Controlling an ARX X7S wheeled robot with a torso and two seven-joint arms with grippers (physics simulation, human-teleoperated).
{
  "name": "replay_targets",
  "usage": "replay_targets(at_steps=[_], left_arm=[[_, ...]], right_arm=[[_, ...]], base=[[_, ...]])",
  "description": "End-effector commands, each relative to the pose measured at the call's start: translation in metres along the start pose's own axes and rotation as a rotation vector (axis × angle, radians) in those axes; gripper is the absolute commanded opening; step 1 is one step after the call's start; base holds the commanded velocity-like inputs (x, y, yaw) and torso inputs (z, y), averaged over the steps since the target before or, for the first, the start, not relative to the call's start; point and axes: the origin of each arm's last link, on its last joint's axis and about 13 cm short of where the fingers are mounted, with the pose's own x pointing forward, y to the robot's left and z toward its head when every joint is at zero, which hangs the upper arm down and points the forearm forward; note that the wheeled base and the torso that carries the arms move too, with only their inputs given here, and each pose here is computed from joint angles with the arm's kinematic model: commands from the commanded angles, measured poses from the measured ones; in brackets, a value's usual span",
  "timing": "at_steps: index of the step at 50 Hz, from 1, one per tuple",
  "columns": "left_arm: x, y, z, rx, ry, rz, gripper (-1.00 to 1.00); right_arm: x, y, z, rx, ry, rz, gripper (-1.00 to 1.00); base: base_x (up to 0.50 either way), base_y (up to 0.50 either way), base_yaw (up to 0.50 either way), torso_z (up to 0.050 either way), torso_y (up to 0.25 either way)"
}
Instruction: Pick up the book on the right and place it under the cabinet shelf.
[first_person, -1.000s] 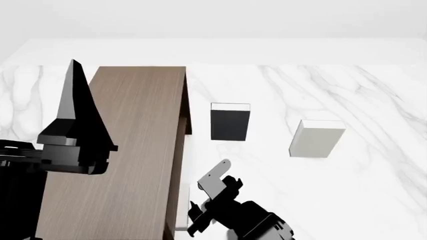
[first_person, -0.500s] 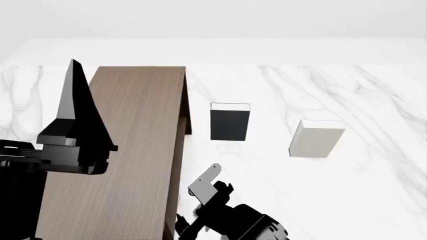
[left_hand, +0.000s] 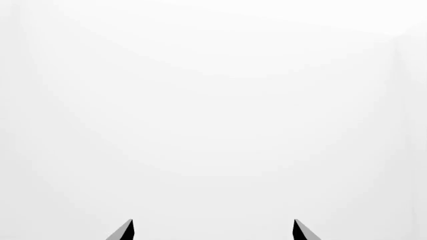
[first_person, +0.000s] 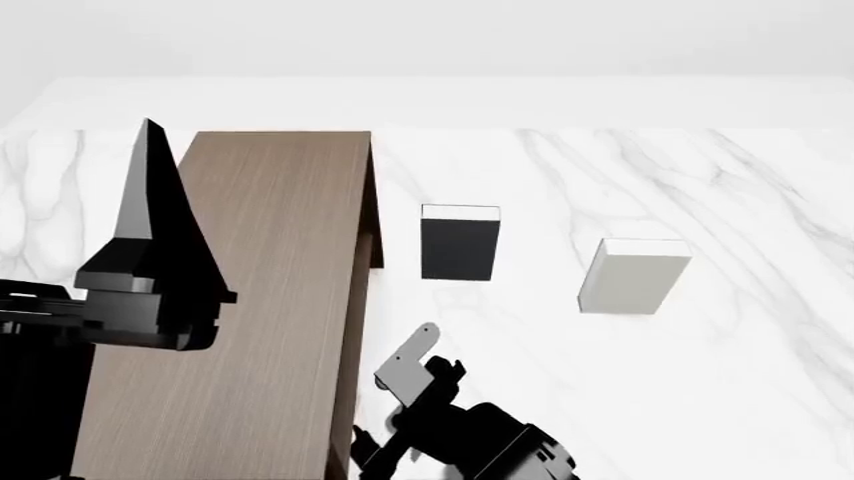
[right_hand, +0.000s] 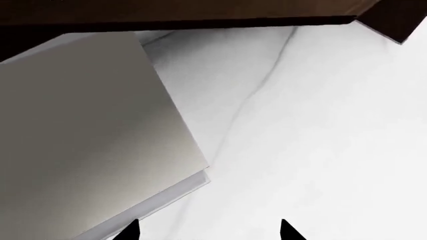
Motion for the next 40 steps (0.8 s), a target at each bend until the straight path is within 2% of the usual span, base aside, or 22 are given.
replay_targets(at_steps=[1, 40], left_arm=[[0.0, 0.0, 0.0, 0.001, 0.001, -0.003, 1.0], [0.0, -0.001, 0.0, -0.002, 0.0, -0.004, 1.0]], right_arm=[[-0.018, -0.023, 0.006, 0.148, -0.05, -0.065, 1.0], [-0.064, -0.058, 0.028, 0.195, -0.147, -0.216, 1.0]], base=[[-0.01, -0.01, -0.02, 0.011, 0.0], [0.0, -0.01, -0.02, 0.003, 0.007]])
